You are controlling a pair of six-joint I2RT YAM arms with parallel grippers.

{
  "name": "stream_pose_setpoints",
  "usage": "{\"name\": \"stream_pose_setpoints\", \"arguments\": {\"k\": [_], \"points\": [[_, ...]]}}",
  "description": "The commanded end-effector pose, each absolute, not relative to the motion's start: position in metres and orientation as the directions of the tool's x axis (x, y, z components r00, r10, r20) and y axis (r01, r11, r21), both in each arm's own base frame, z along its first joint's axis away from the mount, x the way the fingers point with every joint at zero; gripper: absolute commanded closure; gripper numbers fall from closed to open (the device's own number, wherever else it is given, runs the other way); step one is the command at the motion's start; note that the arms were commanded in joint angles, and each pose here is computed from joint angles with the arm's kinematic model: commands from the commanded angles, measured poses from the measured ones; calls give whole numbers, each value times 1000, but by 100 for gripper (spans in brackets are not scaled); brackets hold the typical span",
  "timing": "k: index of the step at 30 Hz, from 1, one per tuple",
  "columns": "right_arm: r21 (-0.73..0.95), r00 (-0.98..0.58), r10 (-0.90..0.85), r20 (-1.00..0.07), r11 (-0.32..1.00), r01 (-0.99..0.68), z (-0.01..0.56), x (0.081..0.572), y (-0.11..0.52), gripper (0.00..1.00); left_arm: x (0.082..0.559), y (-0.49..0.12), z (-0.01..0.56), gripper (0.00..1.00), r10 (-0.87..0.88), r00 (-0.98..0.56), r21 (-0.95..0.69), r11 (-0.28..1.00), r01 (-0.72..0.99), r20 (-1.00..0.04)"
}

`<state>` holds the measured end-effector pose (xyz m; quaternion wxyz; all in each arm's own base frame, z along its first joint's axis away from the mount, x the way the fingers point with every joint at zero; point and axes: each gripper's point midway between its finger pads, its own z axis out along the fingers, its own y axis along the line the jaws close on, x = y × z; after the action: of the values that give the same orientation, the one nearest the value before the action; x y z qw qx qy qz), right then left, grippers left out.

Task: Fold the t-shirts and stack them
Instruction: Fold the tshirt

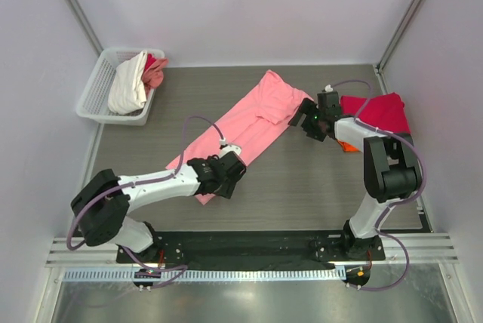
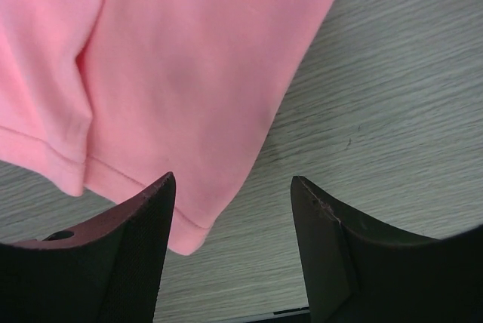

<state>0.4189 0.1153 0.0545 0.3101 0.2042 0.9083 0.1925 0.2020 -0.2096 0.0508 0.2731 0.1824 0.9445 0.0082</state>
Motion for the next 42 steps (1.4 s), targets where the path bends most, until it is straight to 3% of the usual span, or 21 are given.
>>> {"name": "stream_pose_setpoints", "arguments": {"k": [1, 6, 9, 10, 12, 19, 24, 29, 31, 32, 33, 35, 42], "points": [[533, -648, 512, -563, 825, 189, 88, 435, 118, 11, 197, -222, 41, 36, 391, -789, 85, 912, 401, -474], [538, -619, 523, -586, 822, 185, 91, 433, 114, 11, 192, -220, 24, 39, 405, -816, 108, 911, 398, -412], [540, -603, 531, -596, 820, 189, 91, 433, 111, 10, 189, -218, 9, 59, 421, -833, 132, 906, 402, -358], [542, -601, 538, -591, 817, 198, 90, 432, 111, 10, 188, -219, 7, 76, 421, -838, 130, 906, 402, -347], [549, -599, 544, -588, 812, 200, 88, 432, 110, 10, 185, -217, 2, 100, 425, -849, 141, 905, 400, -315], [545, -576, 570, -586, 804, 240, 84, 433, 100, 10, 168, -268, 23, 100, 403, -846, 5, 903, 429, -350], [564, -559, 611, -561, 776, 283, 78, 433, 88, 10, 139, -363, 53, 100, 408, -803, -139, 850, 508, -435], [577, -553, 630, -545, 761, 297, 75, 433, 80, 10, 101, -442, 54, 100, 451, -769, -217, 781, 586, -452], [592, -568, 633, -526, 752, 290, 70, 434, 84, 10, 101, -456, 68, 91, 453, -746, -188, 780, 597, -488], [607, -566, 633, -527, 747, 271, 72, 438, 87, 10, 100, -449, 69, 82, 469, -740, -150, 788, 597, -482], [612, -577, 635, -514, 743, 271, 66, 438, 90, 10, 103, -445, 72, 67, 466, -737, -133, 796, 591, -490], [637, -580, 645, -497, 726, 261, 66, 446, 95, 11, 119, -420, 79, 55, 459, -725, -65, 822, 566, -513], [670, -594, 692, -411, 671, 318, 51, 478, 106, 15, 157, -319, 68, 43, 480, -730, 147, 869, 473, -487]]}}
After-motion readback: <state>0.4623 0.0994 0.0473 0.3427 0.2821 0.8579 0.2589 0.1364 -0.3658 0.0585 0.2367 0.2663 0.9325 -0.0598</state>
